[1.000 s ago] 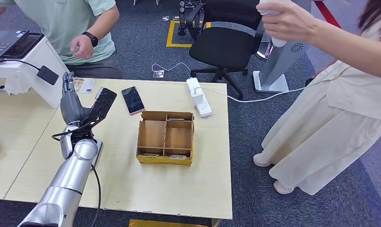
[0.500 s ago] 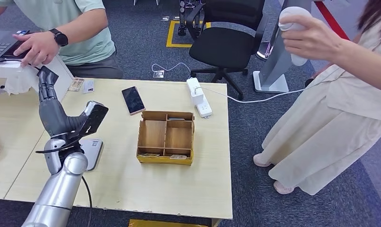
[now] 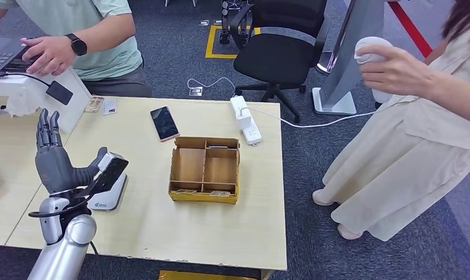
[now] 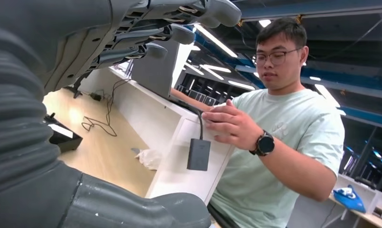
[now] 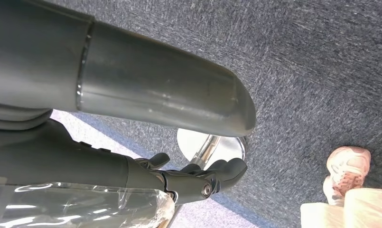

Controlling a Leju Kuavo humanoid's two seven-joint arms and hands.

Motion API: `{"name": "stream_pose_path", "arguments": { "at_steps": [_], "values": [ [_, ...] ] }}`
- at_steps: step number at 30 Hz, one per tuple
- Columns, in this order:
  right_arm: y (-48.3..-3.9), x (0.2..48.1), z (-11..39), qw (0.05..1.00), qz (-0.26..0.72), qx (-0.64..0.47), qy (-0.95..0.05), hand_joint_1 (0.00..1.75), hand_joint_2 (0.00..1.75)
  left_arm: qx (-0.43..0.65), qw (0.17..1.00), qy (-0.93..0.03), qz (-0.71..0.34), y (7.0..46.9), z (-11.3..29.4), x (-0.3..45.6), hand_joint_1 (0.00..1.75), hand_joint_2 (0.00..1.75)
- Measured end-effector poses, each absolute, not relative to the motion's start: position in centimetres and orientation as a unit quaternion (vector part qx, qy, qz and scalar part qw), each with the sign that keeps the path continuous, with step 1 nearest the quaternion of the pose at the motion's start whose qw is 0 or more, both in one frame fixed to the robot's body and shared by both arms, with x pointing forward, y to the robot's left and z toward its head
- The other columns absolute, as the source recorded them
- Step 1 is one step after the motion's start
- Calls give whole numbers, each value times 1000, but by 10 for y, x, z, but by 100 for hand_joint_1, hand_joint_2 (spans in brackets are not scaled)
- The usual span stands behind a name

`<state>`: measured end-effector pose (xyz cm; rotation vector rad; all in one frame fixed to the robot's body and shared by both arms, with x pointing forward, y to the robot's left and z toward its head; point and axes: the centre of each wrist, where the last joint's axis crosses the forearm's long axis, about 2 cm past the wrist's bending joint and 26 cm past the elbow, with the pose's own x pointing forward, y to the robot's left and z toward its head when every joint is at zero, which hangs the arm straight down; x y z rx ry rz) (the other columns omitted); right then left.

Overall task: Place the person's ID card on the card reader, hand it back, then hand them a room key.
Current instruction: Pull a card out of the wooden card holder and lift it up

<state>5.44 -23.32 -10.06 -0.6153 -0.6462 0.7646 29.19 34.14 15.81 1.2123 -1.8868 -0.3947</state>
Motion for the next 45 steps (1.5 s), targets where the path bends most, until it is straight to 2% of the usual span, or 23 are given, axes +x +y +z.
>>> {"name": "stream_pose_path", "arguments": {
  "at_steps": [8,23,39,45],
  "values": [
    [-233,54,-101,834,358,-290,-305,0,0,485,426,-739,-194,339,144,270,0,175],
    [-234,54,-101,834,355,-290,-307,0,0,484,431,-721,-245,335,132,258,0,175],
    [-234,54,-101,834,360,-293,-298,0,0,494,415,-708,-288,329,128,257,0,175],
    [-234,53,-101,834,360,-294,-296,0,0,496,393,-692,-346,327,125,259,0,175]
  ]
}}
